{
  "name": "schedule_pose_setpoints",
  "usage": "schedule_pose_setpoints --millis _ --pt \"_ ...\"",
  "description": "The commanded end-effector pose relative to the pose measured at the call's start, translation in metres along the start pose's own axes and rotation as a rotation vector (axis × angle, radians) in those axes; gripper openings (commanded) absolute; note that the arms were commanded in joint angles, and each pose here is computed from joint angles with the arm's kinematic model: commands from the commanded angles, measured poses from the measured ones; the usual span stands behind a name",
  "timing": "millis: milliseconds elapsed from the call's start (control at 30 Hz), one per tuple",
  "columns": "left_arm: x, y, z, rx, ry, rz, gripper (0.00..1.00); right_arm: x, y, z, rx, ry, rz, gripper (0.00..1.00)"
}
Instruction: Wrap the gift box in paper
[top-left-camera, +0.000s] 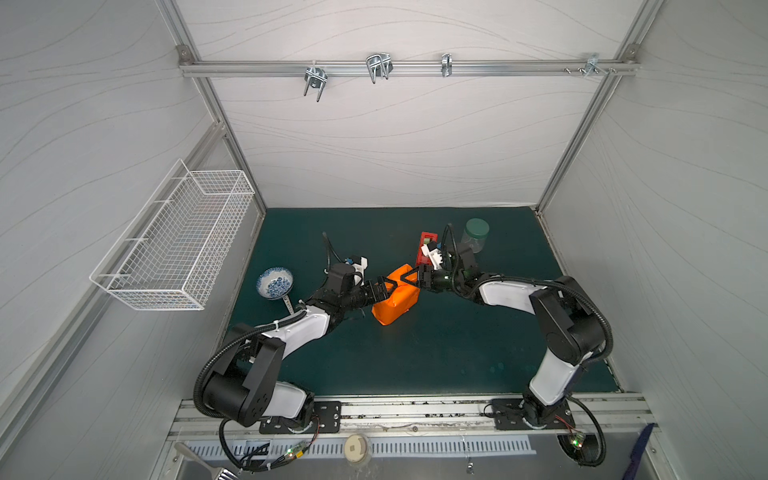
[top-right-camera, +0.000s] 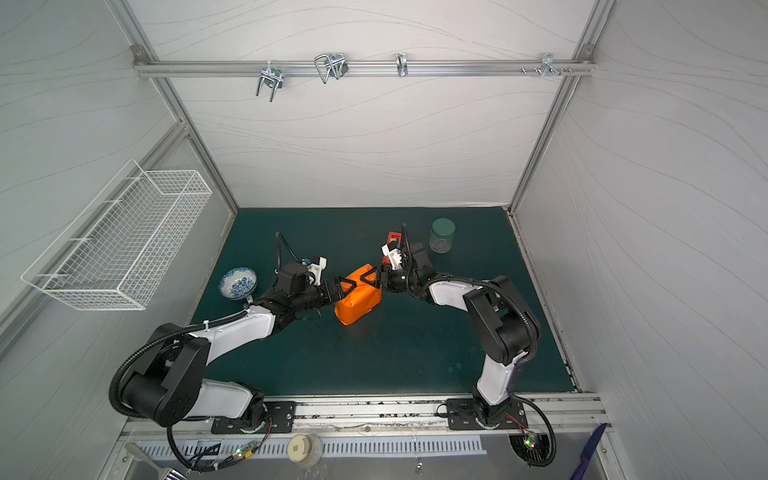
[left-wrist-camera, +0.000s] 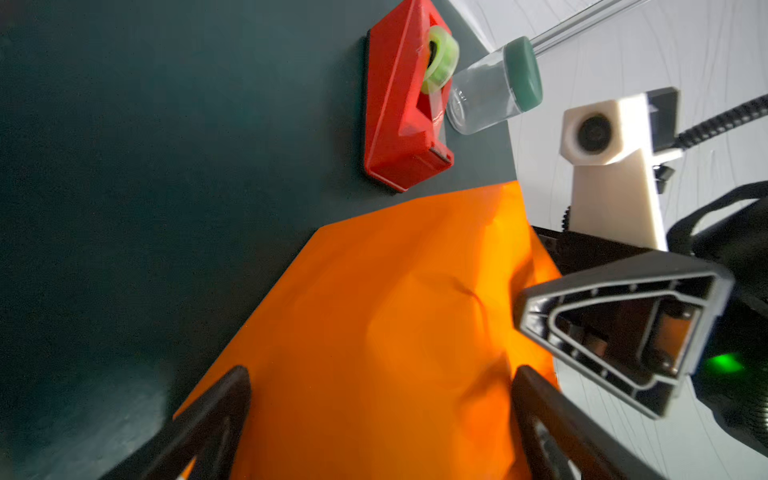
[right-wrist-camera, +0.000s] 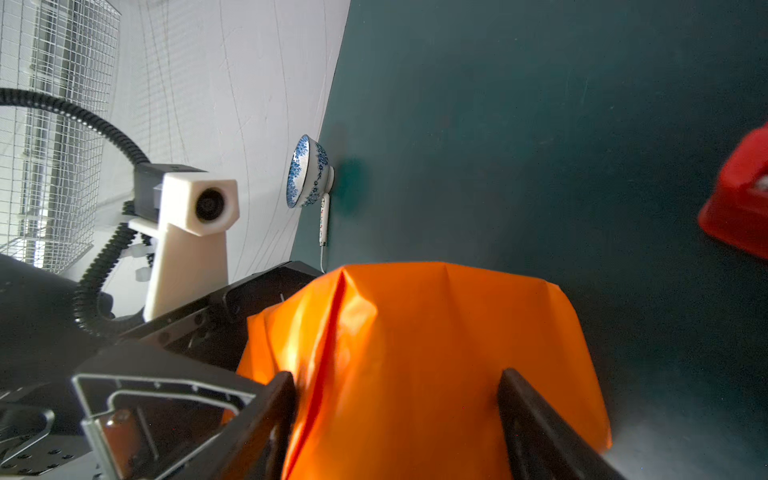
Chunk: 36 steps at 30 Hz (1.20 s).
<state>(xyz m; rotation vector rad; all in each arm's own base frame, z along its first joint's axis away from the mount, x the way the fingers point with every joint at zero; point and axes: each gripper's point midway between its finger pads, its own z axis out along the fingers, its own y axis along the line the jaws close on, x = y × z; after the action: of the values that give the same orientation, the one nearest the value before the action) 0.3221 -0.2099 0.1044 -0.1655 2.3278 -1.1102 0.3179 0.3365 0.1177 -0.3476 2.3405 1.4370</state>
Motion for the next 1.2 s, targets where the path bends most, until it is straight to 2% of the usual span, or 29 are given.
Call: schedule_pose_setpoints --millis 0,333,500,633,767,967,1067,1167 --pt "0.014 0.011 0.007 -0.027 0.04 0.007 0.99 0.041 -0.027 0.007 0.079 0.123 0.103 0.77" --pt "0.035 0.034 0.003 -0.077 0.092 0.037 0.98 0.01 -0.003 -0.01 0.046 0.074 0.064 0.77" --pt "0.038 0.041 -0.002 -0.095 0.099 0.052 0.96 -0.026 0.011 -0.042 0.011 -0.012 0.054 0.78" --pt "0.036 0.041 -0.001 -0.092 0.098 0.055 0.95 -0.049 -0.004 -0.066 0.036 -0.073 0.089 0.77" --pt "0.037 0.042 0.001 -0.091 0.105 0.057 0.94 -0.065 -0.032 -0.074 0.107 -0.098 0.142 0.66" --pt "0.038 0.042 0.003 -0.083 0.114 0.057 0.93 -0.088 -0.062 -0.062 0.208 -0.079 0.152 0.52" --pt "0.037 0.04 0.003 -0.078 0.112 0.059 0.93 -0.096 -0.074 -0.052 0.217 -0.06 0.166 0.45" --pt "0.037 0.04 0.002 -0.079 0.109 0.065 0.93 -0.099 -0.084 -0.043 0.219 -0.041 0.183 0.42"
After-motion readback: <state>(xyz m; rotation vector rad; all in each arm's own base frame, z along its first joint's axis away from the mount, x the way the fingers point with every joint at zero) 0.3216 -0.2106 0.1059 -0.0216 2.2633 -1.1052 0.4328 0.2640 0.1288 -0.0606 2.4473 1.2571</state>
